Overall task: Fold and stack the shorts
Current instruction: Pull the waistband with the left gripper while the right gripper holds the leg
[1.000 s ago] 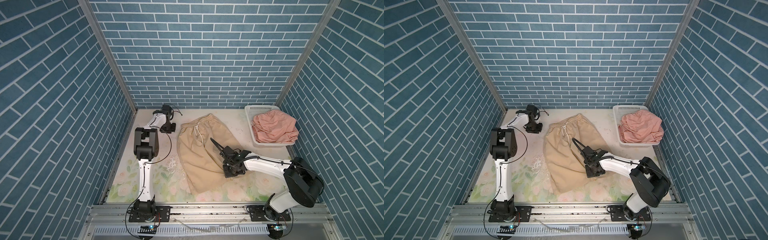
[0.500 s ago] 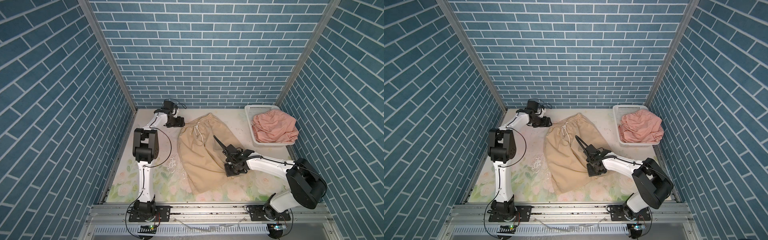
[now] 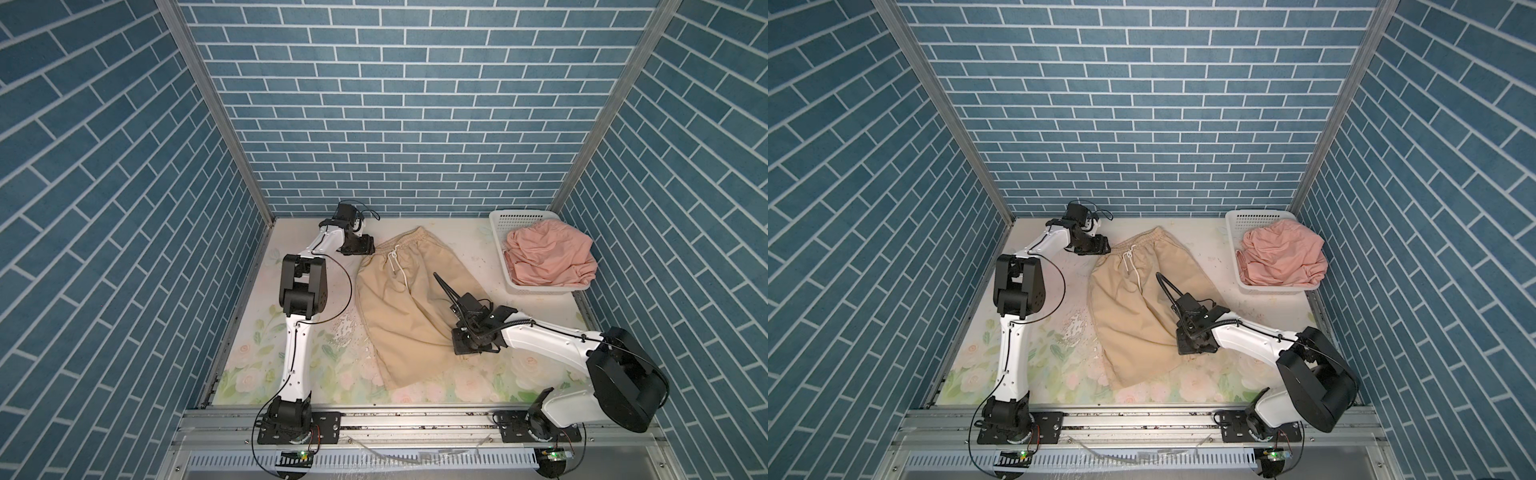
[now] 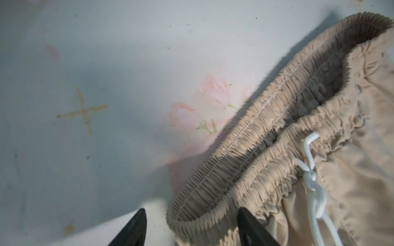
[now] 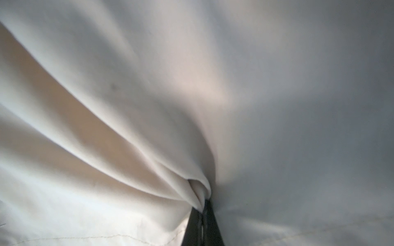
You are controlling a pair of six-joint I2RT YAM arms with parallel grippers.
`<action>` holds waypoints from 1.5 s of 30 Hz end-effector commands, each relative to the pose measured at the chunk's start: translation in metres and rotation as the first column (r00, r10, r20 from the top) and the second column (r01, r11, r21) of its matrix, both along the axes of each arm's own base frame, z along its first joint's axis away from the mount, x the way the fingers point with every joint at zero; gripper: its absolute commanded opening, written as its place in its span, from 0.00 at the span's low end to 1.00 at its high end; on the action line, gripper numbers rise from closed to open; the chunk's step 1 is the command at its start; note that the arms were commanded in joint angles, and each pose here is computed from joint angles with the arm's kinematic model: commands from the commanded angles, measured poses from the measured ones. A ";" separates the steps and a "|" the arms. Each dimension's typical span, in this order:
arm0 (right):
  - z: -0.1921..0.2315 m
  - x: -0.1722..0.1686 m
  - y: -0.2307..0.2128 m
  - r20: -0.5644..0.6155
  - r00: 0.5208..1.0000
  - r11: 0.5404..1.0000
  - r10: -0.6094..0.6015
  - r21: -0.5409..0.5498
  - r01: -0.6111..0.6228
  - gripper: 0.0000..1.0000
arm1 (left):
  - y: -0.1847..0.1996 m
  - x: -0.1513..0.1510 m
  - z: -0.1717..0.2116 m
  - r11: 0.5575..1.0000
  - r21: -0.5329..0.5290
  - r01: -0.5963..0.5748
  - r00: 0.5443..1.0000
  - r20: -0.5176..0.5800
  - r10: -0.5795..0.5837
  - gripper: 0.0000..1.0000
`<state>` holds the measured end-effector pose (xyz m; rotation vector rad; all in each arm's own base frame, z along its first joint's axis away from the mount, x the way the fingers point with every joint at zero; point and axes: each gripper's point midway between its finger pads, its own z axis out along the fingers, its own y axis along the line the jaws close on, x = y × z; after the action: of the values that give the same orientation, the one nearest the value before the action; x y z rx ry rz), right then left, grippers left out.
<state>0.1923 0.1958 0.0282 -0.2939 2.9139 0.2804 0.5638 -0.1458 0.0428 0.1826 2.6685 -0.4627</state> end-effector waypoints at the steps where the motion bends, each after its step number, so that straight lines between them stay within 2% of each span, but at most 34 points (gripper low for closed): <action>1: -0.001 -0.003 -0.007 -0.003 0.998 0.998 -0.058 -0.008 0.058 0.01 | -0.008 -0.007 -0.009 0.998 0.061 0.031 0.999 -0.035 -0.029 0.54; 3: -0.001 -0.003 -0.007 -0.002 0.998 0.998 -0.065 -0.006 0.065 0.01 | -0.009 -0.010 -0.015 0.996 0.080 0.037 0.998 -0.056 -0.033 0.45; 6: -0.002 -0.004 -0.009 -0.003 0.997 0.997 -0.073 -0.012 0.073 0.01 | -0.004 -0.013 -0.025 0.994 0.107 0.033 0.996 -0.087 -0.023 0.22; 8: -0.002 -0.003 -0.012 0.002 0.997 0.996 -0.081 -0.022 0.081 0.01 | 0.006 -0.015 -0.029 0.988 0.156 0.013 0.995 -0.103 0.004 0.03; 9: -0.002 -0.004 -0.013 0.003 0.997 0.996 -0.083 -0.026 0.083 0.01 | 0.011 -0.017 -0.030 0.985 0.172 0.004 0.994 -0.109 0.015 0.00; 13: -0.004 -0.003 -0.019 0.013 0.996 0.995 -0.087 -0.050 0.087 0.01 | 0.038 -0.022 -0.026 0.986 0.155 -0.068 0.989 -0.118 0.087 0.00; 17: -0.014 0.000 -0.023 -0.005 0.997 0.994 -0.076 -0.080 0.075 0.01 | 0.081 -0.040 -0.018 0.973 0.157 -0.169 0.971 -0.141 0.191 0.00; 21: -0.017 0.020 -0.019 -0.012 0.999 0.994 -0.046 -0.100 0.044 0.01 | 0.129 -0.077 -0.012 0.938 0.197 -0.286 0.932 -0.170 0.320 0.00; 27: -0.021 0.068 -0.011 -0.026 0.999 0.989 0.048 -0.141 -0.051 0.02 | 0.198 -0.136 -0.006 0.851 0.265 -0.454 0.852 -0.150 0.502 0.00; 30: -0.018 0.099 -0.007 -0.013 0.995 0.982 0.103 -0.157 -0.104 0.09 | 0.213 -0.158 -0.005 0.827 0.265 -0.496 0.825 -0.154 0.544 0.00; 33: -0.010 0.130 0.000 0.022 0.988 0.976 0.153 -0.157 -0.148 0.22 | 0.210 -0.175 -0.006 0.817 0.250 -0.520 0.813 -0.152 0.563 0.00; 37: 0.017 0.155 0.017 0.084 0.977 0.977 0.194 -0.111 -0.185 0.36 | 0.201 -0.192 0.005 0.793 0.166 -0.586 0.790 -0.102 0.605 0.13; 38: 0.025 0.157 0.020 0.098 0.976 0.978 0.193 -0.095 -0.184 0.39 | 0.195 -0.192 0.011 0.803 0.124 -0.582 0.799 -0.094 0.594 0.23; 39: 0.033 0.156 0.022 0.111 0.976 0.981 0.187 -0.076 -0.179 0.41 | 0.188 -0.192 0.019 0.820 0.087 -0.566 0.815 -0.094 0.572 0.40; 41: 0.047 0.149 0.020 0.125 0.979 0.987 0.159 -0.044 -0.155 0.45 | 0.186 -0.189 0.033 0.836 0.083 -0.543 0.829 -0.101 0.549 0.72; 44: 0.058 0.128 0.009 0.128 0.987 0.996 0.095 -0.011 -0.094 0.49 | 0.181 -0.175 0.058 0.856 0.050 -0.514 0.854 -0.058 0.517 0.98; 45: 0.061 0.119 0.002 0.126 0.990 0.998 0.063 -0.001 -0.063 0.50 | 0.177 -0.167 0.068 0.867 0.025 -0.498 0.867 -0.026 0.498 1.00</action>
<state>0.3375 0.2099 0.0734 -0.4639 2.7560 0.2310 0.3821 0.0420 0.0835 -0.5921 2.6715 -0.2052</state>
